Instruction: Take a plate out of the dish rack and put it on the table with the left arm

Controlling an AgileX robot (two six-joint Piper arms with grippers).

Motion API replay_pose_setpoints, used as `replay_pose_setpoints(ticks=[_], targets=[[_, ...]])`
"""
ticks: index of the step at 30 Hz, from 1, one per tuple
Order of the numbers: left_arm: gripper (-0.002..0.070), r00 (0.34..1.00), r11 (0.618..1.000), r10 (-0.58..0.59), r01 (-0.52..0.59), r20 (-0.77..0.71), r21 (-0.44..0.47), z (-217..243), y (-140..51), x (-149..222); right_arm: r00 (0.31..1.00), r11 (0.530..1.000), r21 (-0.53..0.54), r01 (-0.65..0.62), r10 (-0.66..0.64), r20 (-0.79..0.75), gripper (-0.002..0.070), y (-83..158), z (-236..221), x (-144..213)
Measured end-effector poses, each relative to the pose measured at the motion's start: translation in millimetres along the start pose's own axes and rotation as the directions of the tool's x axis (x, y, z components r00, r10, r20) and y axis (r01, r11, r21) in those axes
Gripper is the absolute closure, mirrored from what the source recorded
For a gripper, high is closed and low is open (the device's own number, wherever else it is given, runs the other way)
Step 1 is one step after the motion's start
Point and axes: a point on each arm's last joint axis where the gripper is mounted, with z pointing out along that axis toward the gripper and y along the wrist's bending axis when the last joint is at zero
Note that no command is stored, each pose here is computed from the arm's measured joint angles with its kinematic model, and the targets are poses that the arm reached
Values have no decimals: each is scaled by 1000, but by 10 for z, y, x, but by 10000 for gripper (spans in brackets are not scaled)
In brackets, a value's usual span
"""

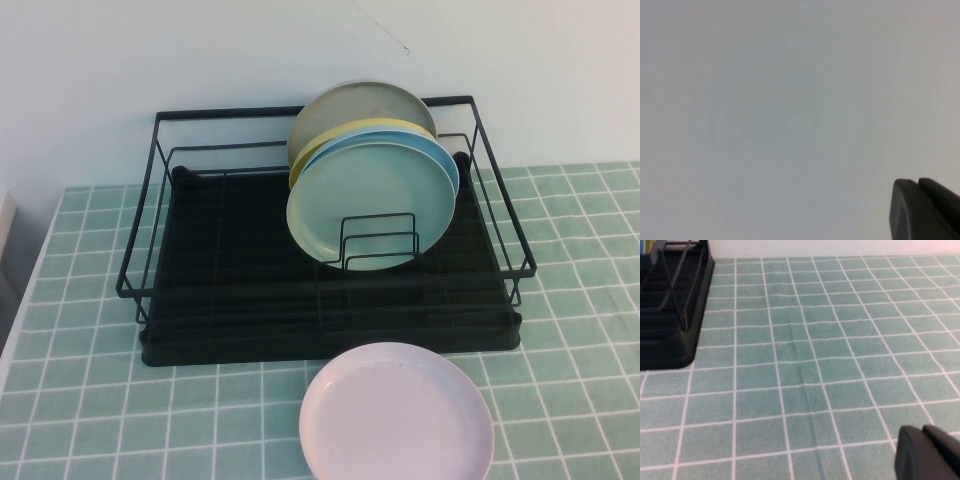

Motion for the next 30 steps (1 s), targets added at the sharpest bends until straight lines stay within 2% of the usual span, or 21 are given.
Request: replay_pose_setpoints(ticks=[3,5,8,13,15,19,22,24,26,28,30], targets=[[678,981,999,3,-13,-195,-50,306,13,74,1000,1000,0,0,0,0,678,0,0,0],[678,942,996,7,-38,-335,-85,517,61,218,1000,1000,0,0,0,0,678,0,0,0],[678,897,991,23,-77,-441,-105,706,129,403,1000,1000,0,0,0,0,678,0,0,0],[678,832,989,-79,-4,-549,-148,975,201,715,1000,1000,0,0,0,0,678,0,0,0],[678,802,990,-84,0,-591,-139,1067,212,841,1000,1000,0,0,0,0,678,0,0,0],[678,706,998,17,-60,-708,-36,1278,203,1183,1000,1000,0,0,0,0,678,0,0,0],[678,604,988,153,-94,-782,121,1436,113,1454,1000,1000,0,0,0,0,678,0,0,0],[678,528,962,270,-105,-805,254,1543,33,1661,1000,1000,0,0,0,0,678,0,0,0],[678,482,914,392,-102,-784,394,1642,-72,1809,1000,1000,0,0,0,0,678,0,0,0],[678,455,875,452,-58,-768,481,1756,-148,1975,1000,1000,0,0,0,0,678,0,0,0],[678,448,849,470,8,-760,529,1873,-201,2137,1000,1000,0,0,0,-2,678,0,0,2]])
